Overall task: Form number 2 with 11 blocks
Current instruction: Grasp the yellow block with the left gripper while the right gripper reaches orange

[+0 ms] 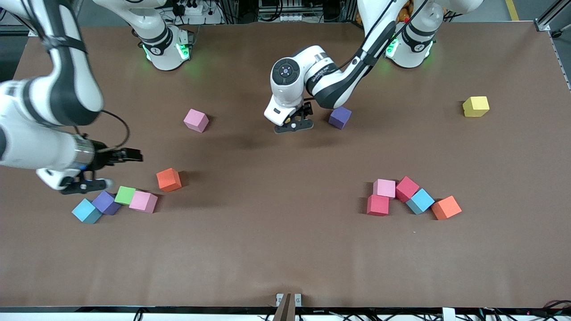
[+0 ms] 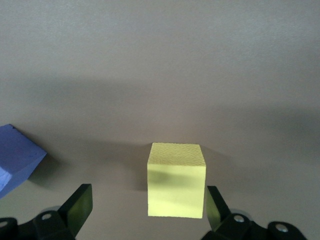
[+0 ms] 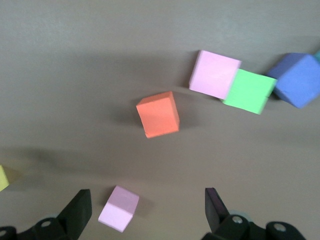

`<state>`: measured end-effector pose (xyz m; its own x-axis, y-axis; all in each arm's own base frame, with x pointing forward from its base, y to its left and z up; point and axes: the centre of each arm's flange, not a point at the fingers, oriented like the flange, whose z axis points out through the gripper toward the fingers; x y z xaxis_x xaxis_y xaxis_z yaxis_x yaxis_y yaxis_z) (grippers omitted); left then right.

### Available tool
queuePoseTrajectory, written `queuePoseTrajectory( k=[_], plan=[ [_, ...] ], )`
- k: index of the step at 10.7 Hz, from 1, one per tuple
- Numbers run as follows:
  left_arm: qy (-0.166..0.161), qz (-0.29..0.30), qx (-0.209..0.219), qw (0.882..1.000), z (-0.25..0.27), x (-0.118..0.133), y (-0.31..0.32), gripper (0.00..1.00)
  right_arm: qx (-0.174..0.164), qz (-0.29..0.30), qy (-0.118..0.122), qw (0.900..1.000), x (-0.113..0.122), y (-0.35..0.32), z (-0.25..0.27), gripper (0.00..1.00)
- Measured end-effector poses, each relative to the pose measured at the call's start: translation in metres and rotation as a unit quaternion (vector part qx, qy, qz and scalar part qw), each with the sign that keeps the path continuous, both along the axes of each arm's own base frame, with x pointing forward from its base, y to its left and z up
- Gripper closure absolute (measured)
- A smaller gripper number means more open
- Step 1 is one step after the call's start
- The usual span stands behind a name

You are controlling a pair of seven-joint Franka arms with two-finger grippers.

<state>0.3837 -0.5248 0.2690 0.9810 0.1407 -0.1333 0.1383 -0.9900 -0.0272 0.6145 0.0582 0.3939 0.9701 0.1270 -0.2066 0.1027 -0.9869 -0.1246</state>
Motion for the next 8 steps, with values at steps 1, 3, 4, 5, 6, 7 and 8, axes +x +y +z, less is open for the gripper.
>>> queuePoseTrajectory(
  k=[1, 3, 4, 5, 6, 7, 8],
  plan=[
    [-0.002, -0.010, -0.007, 1.000, -0.002, 0.000, -0.002, 0.00, -0.001, 0.007, -0.001, 1.000, -0.006, 0.012, -0.024, 0.00],
    [-0.004, -0.026, -0.017, 1.000, -0.012, 0.000, -0.005, 0.00, -0.002, 0.017, -0.004, 1.000, -0.014, 0.026, -0.057, 0.00],
    [-0.002, -0.029, -0.018, 0.999, -0.017, 0.000, -0.006, 0.00, -0.001, 0.021, -0.017, 1.000, -0.015, 0.026, -0.071, 0.00],
    [0.001, -0.032, -0.017, 0.999, -0.022, -0.002, -0.006, 0.00, 0.000, 0.026, -0.035, 0.999, -0.018, 0.025, -0.086, 0.00],
    [0.002, -0.034, -0.018, 0.999, -0.025, -0.004, -0.008, 0.00, 0.000, 0.028, -0.051, 0.998, -0.021, 0.023, -0.101, 0.00],
    [0.003, -0.035, -0.019, 0.999, -0.028, -0.007, -0.010, 0.00, 0.000, 0.029, -0.064, 0.998, -0.024, 0.022, -0.115, 0.00],
    [0.003, -0.037, -0.020, 0.999, -0.031, -0.009, -0.012, 0.00, 0.001, 0.034, -0.078, 0.996, -0.025, 0.021, -0.128, 0.00]
  ],
)
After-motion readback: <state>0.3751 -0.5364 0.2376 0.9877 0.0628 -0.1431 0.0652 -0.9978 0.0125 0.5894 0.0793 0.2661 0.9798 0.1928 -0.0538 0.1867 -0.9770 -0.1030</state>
